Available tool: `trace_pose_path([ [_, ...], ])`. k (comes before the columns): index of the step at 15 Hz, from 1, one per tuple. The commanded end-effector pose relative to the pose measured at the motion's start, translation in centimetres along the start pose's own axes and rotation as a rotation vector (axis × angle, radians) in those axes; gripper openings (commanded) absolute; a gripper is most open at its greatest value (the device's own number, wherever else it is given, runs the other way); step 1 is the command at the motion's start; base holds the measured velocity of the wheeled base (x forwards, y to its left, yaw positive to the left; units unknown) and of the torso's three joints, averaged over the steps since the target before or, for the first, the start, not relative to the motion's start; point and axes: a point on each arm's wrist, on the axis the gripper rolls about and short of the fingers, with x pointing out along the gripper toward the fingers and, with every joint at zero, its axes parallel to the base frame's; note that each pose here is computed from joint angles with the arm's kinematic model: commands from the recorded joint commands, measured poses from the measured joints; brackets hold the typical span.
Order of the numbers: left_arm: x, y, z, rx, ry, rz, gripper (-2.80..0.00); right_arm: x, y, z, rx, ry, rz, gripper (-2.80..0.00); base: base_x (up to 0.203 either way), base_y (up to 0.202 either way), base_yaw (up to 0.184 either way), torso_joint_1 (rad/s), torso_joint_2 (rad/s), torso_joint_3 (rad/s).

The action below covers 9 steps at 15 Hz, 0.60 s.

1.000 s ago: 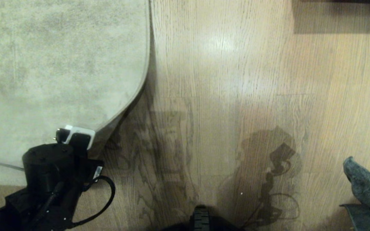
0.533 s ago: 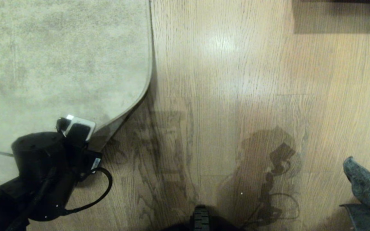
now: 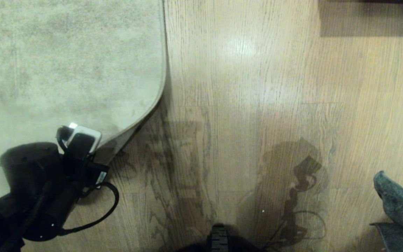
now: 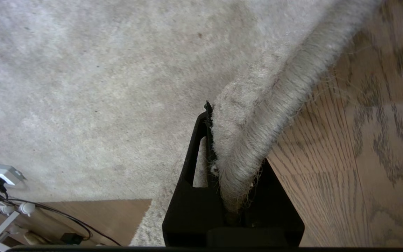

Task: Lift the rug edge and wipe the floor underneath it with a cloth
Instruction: Lift up the carpet

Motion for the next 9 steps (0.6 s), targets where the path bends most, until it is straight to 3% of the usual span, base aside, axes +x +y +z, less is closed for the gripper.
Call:
trace_pose_path([
  [1,-0.4,0.5,0.4,-0.017,-0.025,0.014,-2.8,0.0,0.0,0.0,0.0,0.001,0.0,-2.8,0.0,0.0,0.0,0.0,0.0,0.0],
  [4,-0.8,0.9,0.7,-0.023,-0.038,0.016,-2.8,0.0,0.0,0.0,0.0,0.001,0.0,-2.8,0.0,0.0,0.0,0.0,0.0,0.0],
  [9,-2.0,1.4,0.5,0.039,0.005,-0.091,-2.8,0.0,0.0,0.0,0.0,0.001,0.0,-2.8,0.0,0.0,0.0,0.0,0.0,0.0],
])
